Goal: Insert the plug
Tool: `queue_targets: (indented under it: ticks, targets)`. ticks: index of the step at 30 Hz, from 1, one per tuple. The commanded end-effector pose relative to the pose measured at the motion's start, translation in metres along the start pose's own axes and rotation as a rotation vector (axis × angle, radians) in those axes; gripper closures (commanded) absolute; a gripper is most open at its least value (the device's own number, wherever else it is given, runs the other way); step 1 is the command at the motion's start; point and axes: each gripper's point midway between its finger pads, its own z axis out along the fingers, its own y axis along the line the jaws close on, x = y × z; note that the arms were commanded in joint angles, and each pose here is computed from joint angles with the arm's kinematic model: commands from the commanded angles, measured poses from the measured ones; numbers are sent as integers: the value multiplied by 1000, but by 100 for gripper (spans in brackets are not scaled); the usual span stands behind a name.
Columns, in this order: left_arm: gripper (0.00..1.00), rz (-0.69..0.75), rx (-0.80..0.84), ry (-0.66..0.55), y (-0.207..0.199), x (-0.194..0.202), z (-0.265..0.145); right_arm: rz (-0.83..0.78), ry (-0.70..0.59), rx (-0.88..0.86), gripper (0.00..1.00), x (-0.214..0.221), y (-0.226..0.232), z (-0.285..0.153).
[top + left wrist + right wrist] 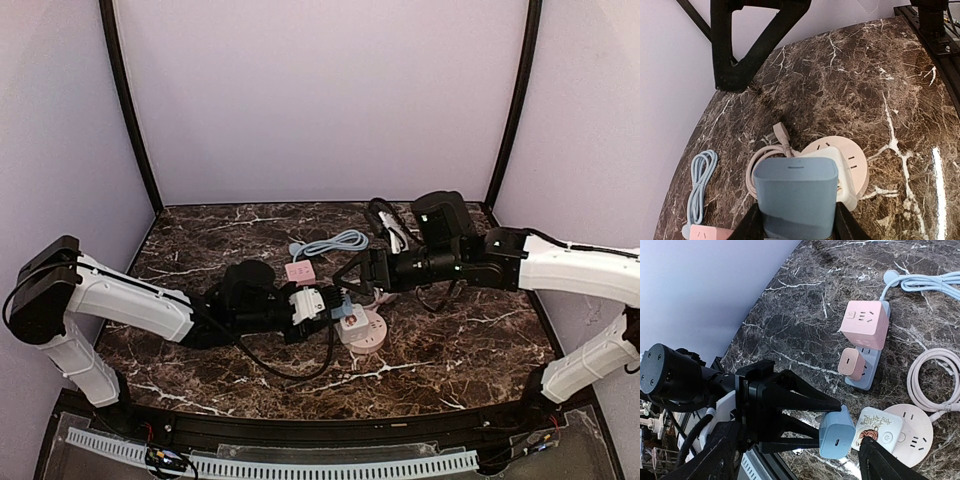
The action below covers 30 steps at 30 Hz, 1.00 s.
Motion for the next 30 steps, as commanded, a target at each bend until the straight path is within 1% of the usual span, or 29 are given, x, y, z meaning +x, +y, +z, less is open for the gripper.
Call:
queue_targets:
  ticks: [1,7,10,12,16,23,30]
  targets:
    - [87,-51,-54,-111,13,-26,-15,31,66,-18,15,7,6,5]
    - [88,-81,-62,-114,14,-26,-22,13,31,21,16,-4,7,-10]
    - [87,-114,-61,-146,15,-32,-28,18,24,43,17,-4,4,-14]
    - [87,-130,-52,-161,13,-35,-30,25,43,50,19,1,1,-11]
    - [87,-159,-30,-183,12,-41,-29,32,103,51,28,12,-2,-1]
    - [87,-186,-39,-179,13,-38,-25,10,159,59,30,21,4,14]
    - [87,-194,-34,-168,12,-36,-16,-13,200,106,41,26,-3,30]
